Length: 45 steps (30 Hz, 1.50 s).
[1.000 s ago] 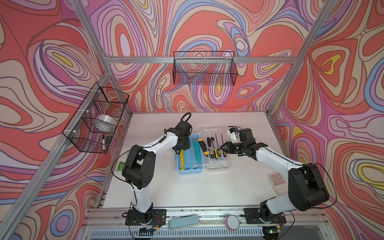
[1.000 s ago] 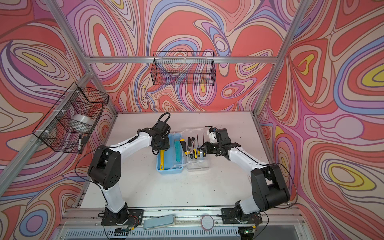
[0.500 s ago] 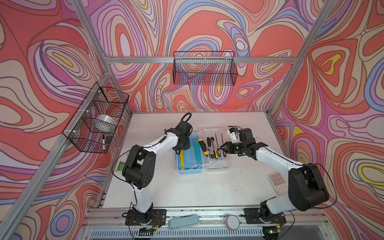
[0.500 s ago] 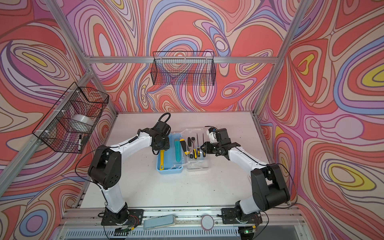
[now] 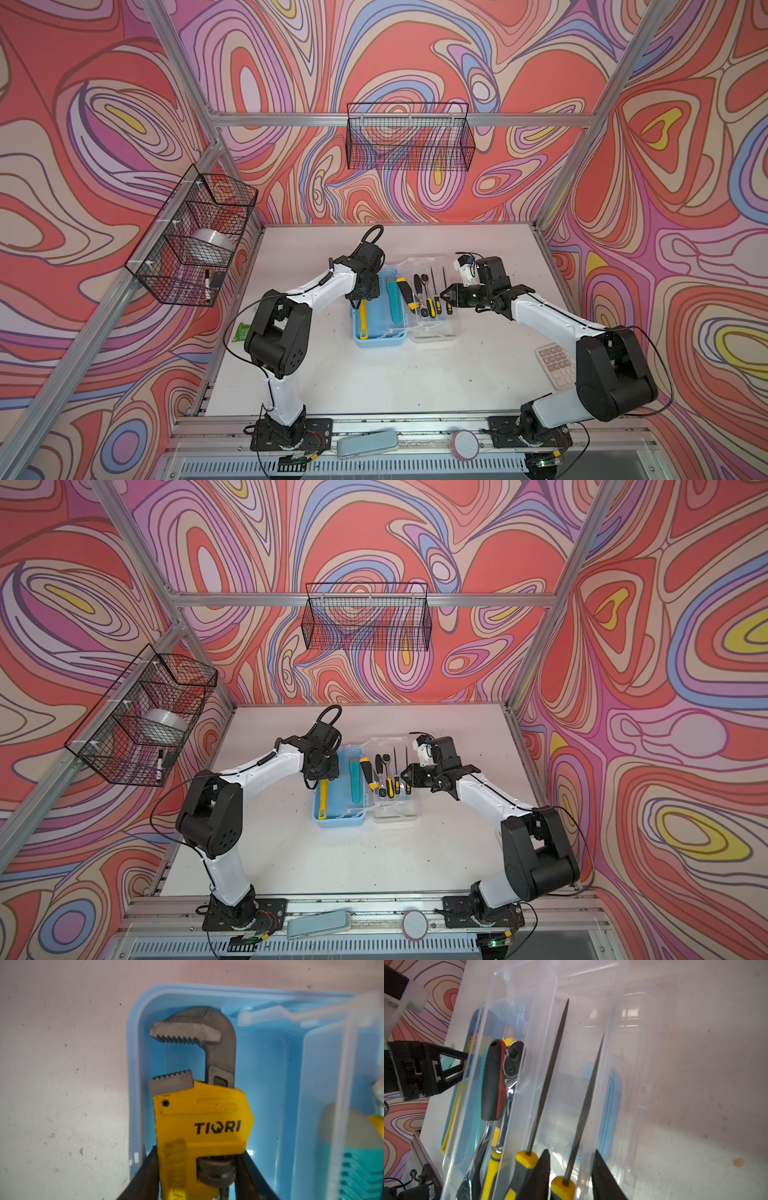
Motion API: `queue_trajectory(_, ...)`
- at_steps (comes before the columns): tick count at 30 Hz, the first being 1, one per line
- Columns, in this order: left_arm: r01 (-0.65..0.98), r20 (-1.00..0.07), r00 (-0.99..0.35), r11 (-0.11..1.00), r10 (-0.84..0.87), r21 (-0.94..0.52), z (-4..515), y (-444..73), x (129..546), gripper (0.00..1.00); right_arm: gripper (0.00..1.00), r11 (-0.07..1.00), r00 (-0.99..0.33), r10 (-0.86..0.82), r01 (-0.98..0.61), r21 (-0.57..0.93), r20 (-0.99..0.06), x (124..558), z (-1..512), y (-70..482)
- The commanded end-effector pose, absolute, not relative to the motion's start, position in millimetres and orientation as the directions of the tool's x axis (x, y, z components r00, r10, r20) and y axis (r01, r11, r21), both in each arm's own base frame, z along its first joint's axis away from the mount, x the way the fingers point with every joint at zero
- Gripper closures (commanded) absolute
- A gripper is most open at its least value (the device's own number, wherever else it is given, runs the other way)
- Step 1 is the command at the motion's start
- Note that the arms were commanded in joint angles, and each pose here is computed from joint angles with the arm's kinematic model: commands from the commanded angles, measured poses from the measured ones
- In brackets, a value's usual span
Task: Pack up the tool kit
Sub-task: 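Hold the wrench inside the box with the left gripper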
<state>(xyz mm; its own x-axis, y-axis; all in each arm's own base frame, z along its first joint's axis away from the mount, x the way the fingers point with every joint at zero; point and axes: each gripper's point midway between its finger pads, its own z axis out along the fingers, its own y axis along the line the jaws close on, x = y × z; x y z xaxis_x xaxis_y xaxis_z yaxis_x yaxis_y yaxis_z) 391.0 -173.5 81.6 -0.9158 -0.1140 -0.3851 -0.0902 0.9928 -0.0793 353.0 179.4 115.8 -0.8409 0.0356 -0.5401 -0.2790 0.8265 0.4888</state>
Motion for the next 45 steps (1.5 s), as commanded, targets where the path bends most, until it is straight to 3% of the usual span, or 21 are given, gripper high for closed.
queue_trajectory(1,-0.049,-0.518,-0.851,0.994,-0.091,-0.095,122,-177,418,0.95,0.68,0.852,-0.864,0.010,-0.257,0.457,-0.504,348,100,175)
queue_trajectory(19,0.049,-0.551,-0.835,0.994,-0.011,-0.094,114,-188,419,0.95,0.68,0.854,-0.869,0.007,-0.252,0.456,-0.494,349,95,175)
queue_trajectory(32,-0.082,-0.441,-0.892,0.995,-0.101,-0.062,95,-174,403,0.94,0.68,0.858,-0.871,-0.003,-0.254,0.446,-0.491,349,94,175)
queue_trajectory(45,-0.063,-0.442,-0.892,0.994,-0.096,-0.089,99,-174,391,0.93,0.68,0.864,-0.877,-0.004,-0.245,0.440,-0.480,352,88,174)
